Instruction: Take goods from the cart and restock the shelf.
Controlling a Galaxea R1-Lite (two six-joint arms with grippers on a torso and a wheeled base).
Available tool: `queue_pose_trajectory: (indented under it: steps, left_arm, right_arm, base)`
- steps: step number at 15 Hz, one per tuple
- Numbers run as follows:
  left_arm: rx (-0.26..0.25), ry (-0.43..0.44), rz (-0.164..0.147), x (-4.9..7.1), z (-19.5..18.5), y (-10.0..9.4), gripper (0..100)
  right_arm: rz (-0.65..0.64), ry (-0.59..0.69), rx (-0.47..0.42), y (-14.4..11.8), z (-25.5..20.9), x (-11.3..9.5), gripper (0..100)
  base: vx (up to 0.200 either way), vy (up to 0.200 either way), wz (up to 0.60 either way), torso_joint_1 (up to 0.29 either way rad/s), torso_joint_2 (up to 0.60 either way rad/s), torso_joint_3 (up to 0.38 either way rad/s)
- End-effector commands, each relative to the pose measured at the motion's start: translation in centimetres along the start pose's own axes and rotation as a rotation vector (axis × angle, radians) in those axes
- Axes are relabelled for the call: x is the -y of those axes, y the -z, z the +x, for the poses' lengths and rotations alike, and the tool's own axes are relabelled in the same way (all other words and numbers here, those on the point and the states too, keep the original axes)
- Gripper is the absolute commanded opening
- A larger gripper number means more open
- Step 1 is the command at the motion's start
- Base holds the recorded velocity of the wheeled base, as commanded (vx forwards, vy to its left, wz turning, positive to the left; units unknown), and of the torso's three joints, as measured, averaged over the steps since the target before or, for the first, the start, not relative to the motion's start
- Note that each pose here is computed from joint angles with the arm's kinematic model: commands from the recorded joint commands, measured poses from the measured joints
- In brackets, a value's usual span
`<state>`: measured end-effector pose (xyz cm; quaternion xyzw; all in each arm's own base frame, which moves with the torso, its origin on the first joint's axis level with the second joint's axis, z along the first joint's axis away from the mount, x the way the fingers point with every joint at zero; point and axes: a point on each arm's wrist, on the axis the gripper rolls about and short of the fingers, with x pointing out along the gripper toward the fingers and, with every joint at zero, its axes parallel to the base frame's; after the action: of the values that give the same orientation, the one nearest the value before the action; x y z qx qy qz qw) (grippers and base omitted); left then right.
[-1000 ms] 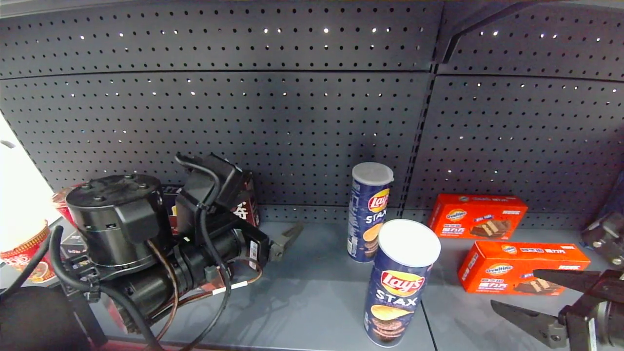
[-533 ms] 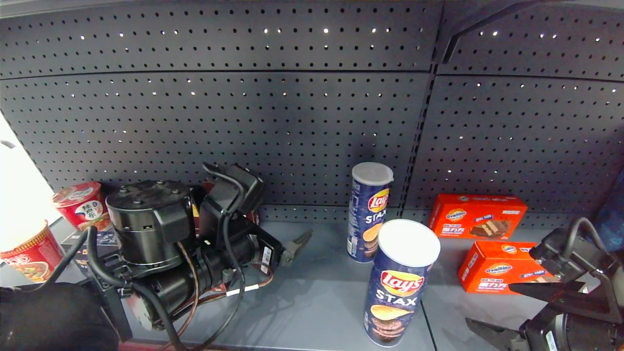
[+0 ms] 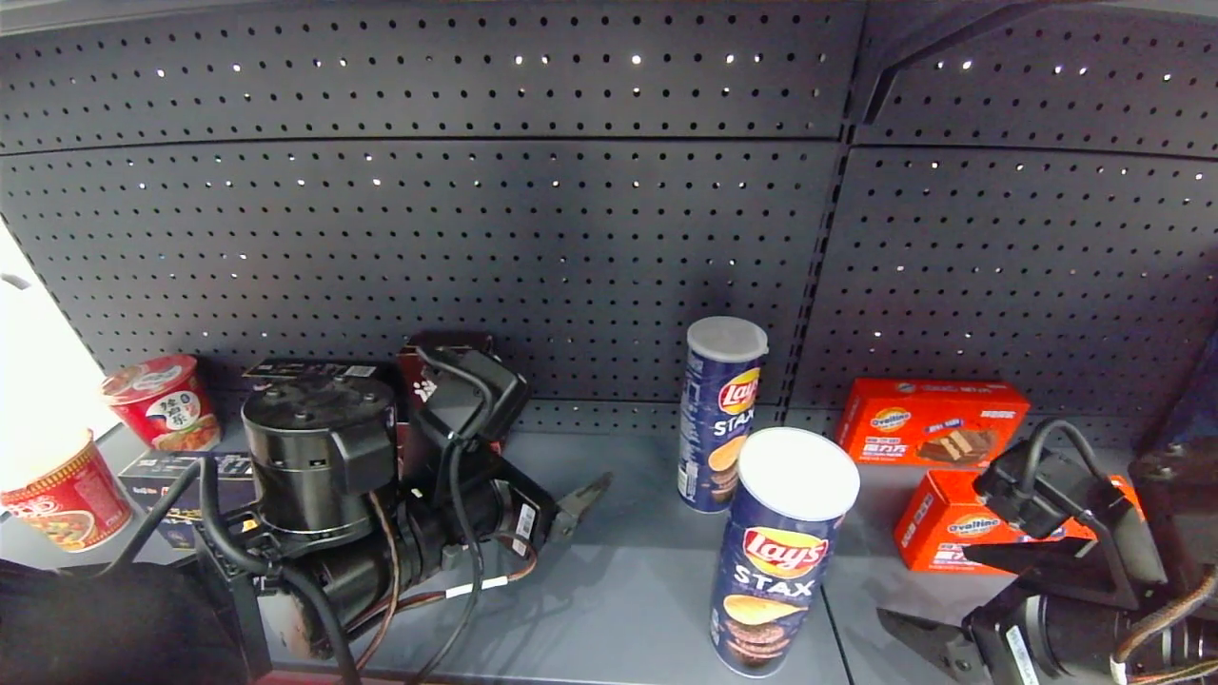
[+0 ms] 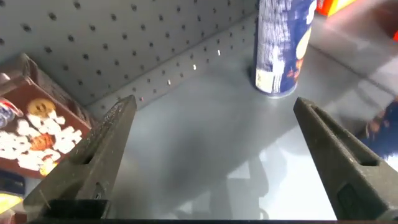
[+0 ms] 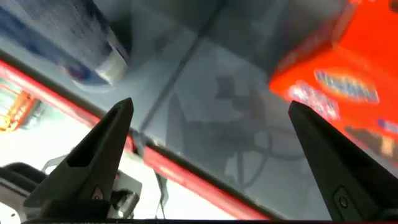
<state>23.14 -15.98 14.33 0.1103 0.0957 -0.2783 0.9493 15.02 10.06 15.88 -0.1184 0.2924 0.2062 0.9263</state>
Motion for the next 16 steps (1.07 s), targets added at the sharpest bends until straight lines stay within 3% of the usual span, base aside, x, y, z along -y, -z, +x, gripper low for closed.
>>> queue_pose_trajectory:
  steps: [1, 6, 16]
  left_arm:
    - [-0.018, 0.003, 0.001, 0.1, -0.3, 0.5, 100]
    - [-0.013, 0.001, 0.009, 0.0, -0.3, 0.4, 100]
    - [-0.003, -0.01, 0.014, -0.3, -0.1, 0.2, 100]
  right_arm:
    - [-0.012, -0.016, 0.011, -0.7, 0.8, -0.6, 100]
    - [-0.043, -0.029, -0.019, -1.4, 2.3, -1.7, 100]
    - [-0.047, -0.029, -0.059, -1.6, 4.0, -1.9, 100]
  base:
    - [0.0, 0.0, 0.0, 0.0, 0.0, 0.0]
    - [0.0, 0.0, 0.0, 0.0, 0.0, 0.0]
    - [0.0, 0.0, 0.0, 0.0, 0.0, 0.0]
